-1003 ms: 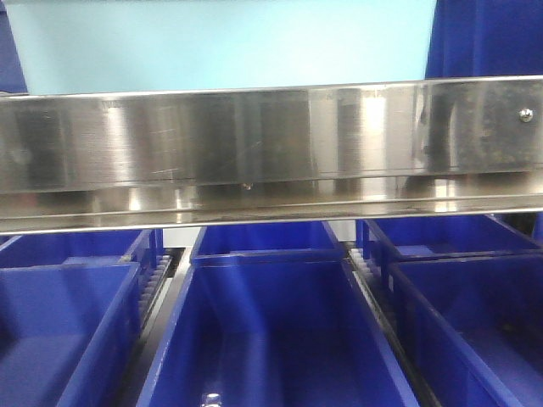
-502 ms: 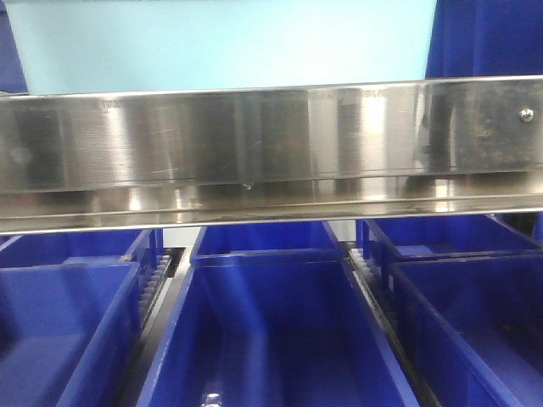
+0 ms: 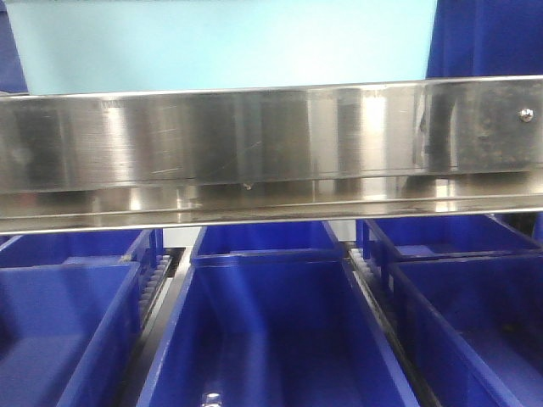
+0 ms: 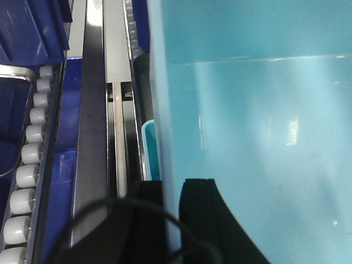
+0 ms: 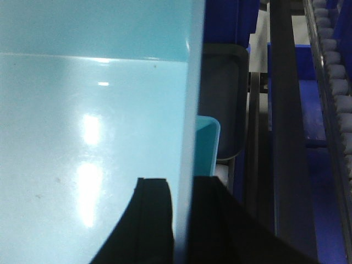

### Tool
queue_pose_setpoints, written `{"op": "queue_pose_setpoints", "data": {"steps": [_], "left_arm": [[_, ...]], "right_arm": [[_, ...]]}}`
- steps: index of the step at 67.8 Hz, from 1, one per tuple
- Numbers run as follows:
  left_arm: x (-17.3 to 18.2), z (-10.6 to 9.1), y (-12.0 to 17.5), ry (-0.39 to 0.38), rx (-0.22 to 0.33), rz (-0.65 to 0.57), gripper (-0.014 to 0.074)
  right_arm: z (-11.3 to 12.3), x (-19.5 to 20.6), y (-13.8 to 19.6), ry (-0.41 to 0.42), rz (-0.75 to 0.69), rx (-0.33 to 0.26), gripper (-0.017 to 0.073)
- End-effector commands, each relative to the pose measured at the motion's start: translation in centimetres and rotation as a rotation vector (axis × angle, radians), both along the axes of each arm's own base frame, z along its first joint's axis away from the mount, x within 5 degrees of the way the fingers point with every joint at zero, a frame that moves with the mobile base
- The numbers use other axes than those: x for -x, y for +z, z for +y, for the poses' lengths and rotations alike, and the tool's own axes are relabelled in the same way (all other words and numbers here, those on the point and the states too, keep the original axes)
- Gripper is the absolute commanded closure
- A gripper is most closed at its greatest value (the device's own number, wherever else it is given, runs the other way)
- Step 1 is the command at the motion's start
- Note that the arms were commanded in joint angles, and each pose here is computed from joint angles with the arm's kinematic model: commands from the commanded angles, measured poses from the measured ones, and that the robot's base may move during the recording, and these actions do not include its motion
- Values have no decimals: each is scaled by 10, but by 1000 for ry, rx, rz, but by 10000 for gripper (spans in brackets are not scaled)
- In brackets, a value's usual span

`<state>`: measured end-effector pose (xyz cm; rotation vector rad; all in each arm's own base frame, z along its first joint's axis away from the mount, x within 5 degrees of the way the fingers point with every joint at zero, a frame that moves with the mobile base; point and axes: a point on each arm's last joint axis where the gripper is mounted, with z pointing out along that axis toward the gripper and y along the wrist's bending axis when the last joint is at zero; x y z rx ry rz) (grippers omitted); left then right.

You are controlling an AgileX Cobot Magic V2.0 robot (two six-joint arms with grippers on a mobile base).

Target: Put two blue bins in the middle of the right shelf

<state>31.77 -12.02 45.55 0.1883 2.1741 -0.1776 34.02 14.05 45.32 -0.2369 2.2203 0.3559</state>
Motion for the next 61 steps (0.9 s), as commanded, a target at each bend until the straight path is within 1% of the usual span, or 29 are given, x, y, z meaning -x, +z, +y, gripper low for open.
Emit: {"op": "queue_pose_setpoints", "data": {"steps": [1,7,11,14,18,19,20,23,24,25,30,33,37,39,43,46,50,55,61], "left_arm": [[-1,8,2,22,-42,-13,704],[0,8,1,23,-41,-3,693],[0,8,1,24,-43,3,656],[0,8,1,24,-45,8,610],[1,8,0,26,-48,16,515],[1,8,0,26,-48,17,502],[1,8,0,26,-48,17,461],[1,8,0,26,-49,19,374],[1,8,0,26,-49,19,359],[1,8,0,26,-49,19,314],[2,9,1,28,-49,22,169],[4,10,2,29,-51,28,92],[5,10,3,30,-51,29,0],[6,11,3,31,-51,28,-25],[10,12,6,30,-54,28,-16],[12,13,7,21,-74,30,-15],[15,16,8,27,-90,32,-15],[18,18,10,34,-101,32,-15],[20,20,8,41,-113,70,-15]], "right_arm": [[-9,0,1,-26,-8,51,711],[-9,0,1,-26,-3,53,704],[-9,0,1,-26,-3,53,657],[-9,0,1,-26,-1,54,582],[-9,0,0,-26,4,56,465],[-9,1,1,-26,1,55,431],[-9,1,1,-26,3,56,396],[-10,3,3,-26,-1,54,284],[-10,3,3,-26,0,54,246],[-10,3,4,-26,-3,53,208],[-11,6,7,-27,-14,51,36],[-12,8,9,-29,-21,51,-12],[-14,11,12,-31,-30,52,-4],[-14,11,13,-31,-30,52,2],[-15,14,15,-31,-31,52,15],[-16,16,16,-31,-23,55,23],[-17,19,16,-31,-8,61,23],[-18,21,13,-30,27,75,23],[-18,23,10,-27,67,85,23]]}}
